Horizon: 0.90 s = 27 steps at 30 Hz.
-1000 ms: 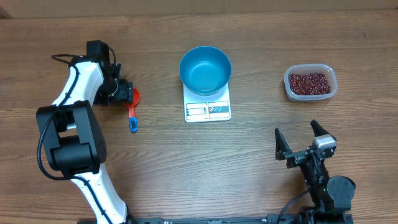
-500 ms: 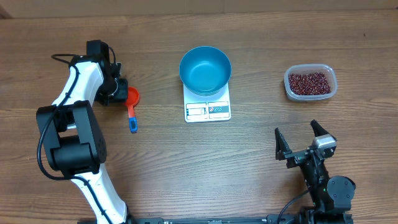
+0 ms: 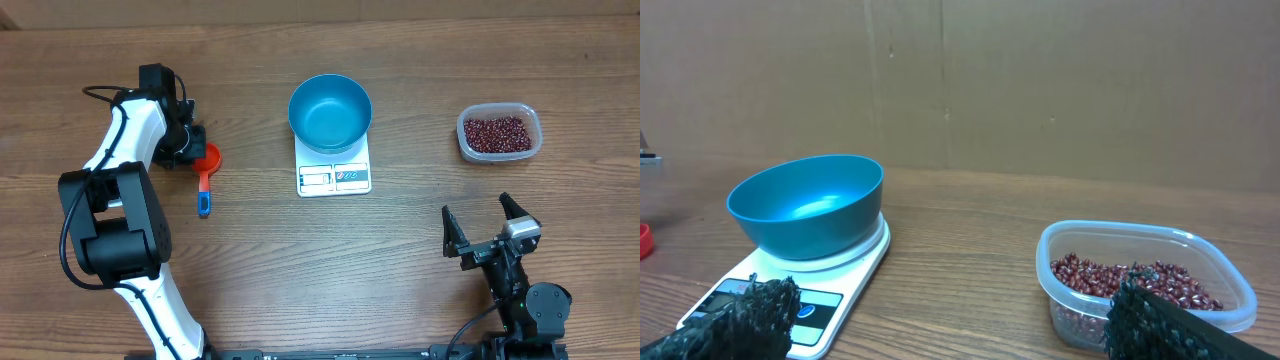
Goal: Scoop item into bowl and weigh 150g on scale
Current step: 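Lift the red scoop with the left gripper toward the scale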
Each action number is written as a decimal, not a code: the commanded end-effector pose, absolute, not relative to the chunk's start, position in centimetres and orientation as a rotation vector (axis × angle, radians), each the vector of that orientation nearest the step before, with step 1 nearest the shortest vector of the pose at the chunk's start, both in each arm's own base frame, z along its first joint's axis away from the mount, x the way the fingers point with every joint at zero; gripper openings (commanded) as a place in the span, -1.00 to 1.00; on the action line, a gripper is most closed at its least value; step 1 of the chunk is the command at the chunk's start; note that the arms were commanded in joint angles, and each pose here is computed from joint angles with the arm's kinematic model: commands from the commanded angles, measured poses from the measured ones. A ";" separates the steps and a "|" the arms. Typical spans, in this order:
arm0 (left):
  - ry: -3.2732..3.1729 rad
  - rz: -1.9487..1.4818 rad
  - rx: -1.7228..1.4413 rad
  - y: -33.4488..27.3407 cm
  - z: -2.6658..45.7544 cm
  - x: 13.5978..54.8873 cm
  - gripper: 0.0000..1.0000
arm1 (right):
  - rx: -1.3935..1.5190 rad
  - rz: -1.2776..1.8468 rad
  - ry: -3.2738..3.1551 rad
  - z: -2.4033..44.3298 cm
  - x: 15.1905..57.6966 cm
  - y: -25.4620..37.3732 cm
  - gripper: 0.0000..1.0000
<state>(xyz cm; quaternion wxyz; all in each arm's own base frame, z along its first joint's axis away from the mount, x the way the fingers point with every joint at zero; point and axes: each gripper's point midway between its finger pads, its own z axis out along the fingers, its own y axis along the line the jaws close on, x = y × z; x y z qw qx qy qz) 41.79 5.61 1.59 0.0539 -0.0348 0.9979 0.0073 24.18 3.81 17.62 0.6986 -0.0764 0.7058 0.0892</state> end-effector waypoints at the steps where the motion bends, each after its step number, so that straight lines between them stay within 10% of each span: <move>1: 3.056 0.024 -0.103 5.6 0.9 41.3 -0.91 | -0.174 0.200 1.567 17.5 24.2 3.9 1.00; 27: 2.677 -0.053 -0.716 5.5 18.8 40.3 -0.91 | -0.174 0.200 1.567 17.5 24.2 3.9 1.00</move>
